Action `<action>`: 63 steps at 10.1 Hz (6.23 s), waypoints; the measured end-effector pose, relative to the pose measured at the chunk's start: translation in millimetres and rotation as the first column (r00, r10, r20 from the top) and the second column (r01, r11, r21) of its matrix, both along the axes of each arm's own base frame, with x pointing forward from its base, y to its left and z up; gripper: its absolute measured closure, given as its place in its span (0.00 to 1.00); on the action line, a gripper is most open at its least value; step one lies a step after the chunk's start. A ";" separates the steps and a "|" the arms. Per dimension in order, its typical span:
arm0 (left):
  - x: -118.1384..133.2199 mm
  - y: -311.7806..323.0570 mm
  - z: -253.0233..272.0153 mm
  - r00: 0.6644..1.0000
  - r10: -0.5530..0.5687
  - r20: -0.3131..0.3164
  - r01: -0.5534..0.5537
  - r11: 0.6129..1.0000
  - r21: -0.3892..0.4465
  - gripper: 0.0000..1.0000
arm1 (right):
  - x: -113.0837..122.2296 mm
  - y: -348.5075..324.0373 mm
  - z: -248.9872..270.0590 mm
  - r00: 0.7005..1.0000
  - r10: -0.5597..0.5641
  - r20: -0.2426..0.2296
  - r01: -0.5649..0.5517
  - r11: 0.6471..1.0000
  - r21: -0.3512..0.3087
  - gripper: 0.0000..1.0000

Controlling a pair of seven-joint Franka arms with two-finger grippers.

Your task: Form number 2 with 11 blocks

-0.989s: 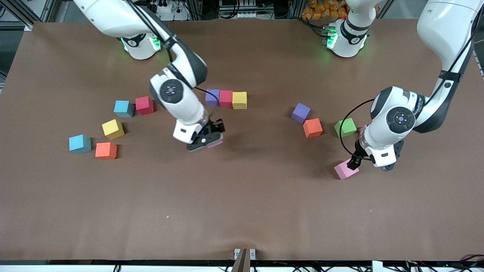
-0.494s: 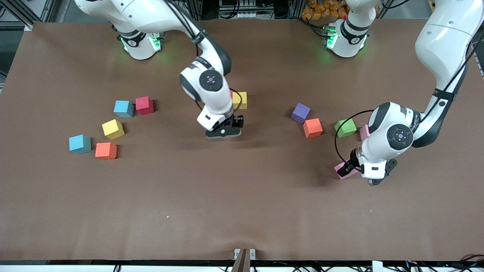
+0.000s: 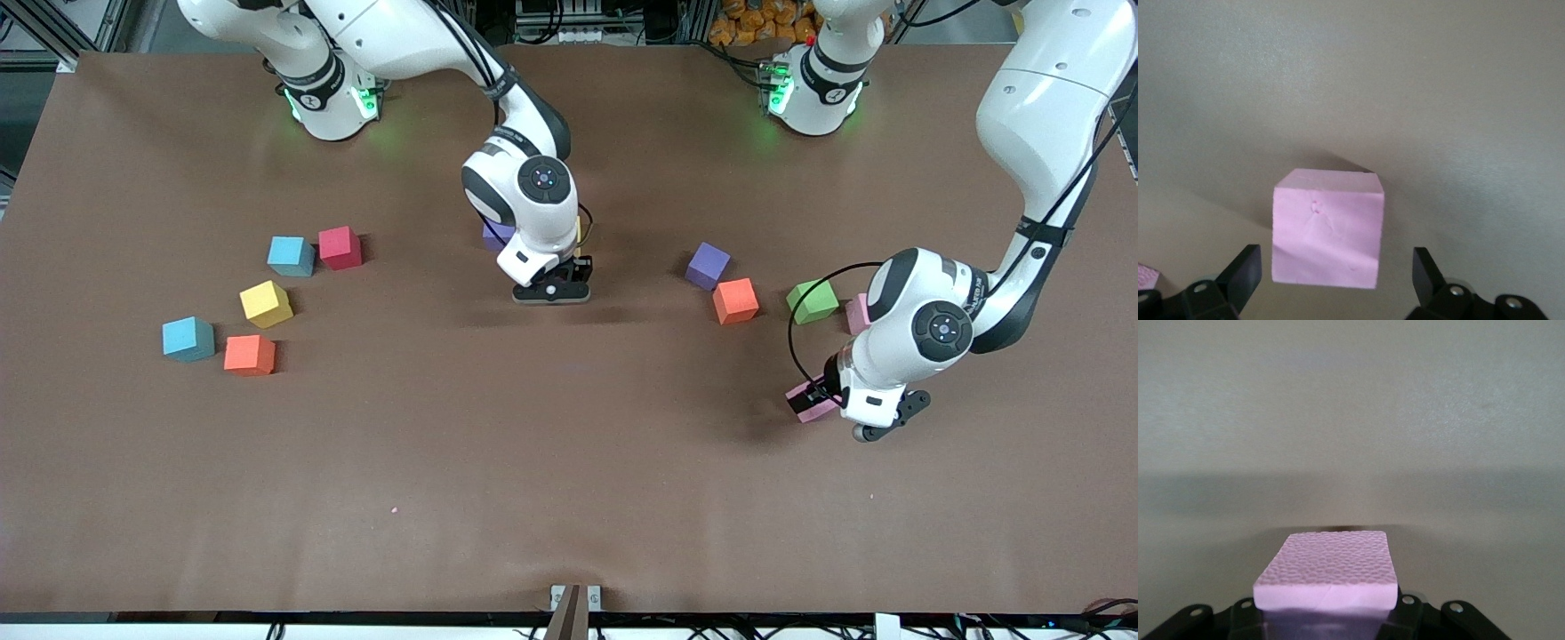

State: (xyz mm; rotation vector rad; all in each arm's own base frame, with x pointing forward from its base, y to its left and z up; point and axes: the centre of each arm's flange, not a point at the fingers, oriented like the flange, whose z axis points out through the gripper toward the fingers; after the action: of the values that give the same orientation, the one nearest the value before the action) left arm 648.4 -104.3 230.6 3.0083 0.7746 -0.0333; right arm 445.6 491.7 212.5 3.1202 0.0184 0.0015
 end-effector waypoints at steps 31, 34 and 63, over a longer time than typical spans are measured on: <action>-2.3 -115.5 14.6 0.961 -0.270 0.061 0.270 0.963 0.005 0.32 | -9.3 9.5 29.4 0.997 -0.038 -0.068 0.040 0.999 0.019 0.00; -28.1 -206.1 30.8 0.915 -0.391 0.097 0.392 0.920 0.006 0.32 | 24.4 -26.9 92.4 0.995 -0.094 -0.044 0.095 0.995 0.015 0.00; -181.8 -440.4 -33.3 0.848 -0.527 -0.057 0.526 0.850 -0.033 0.31 | 129.9 -582.4 11.9 0.995 0.101 0.014 -0.102 0.994 0.040 0.00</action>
State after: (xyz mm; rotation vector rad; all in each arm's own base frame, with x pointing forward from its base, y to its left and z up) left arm 466.6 -544.7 197.3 3.1094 -0.0789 -0.1502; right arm 575.6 -90.7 224.4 3.1555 0.1791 0.0227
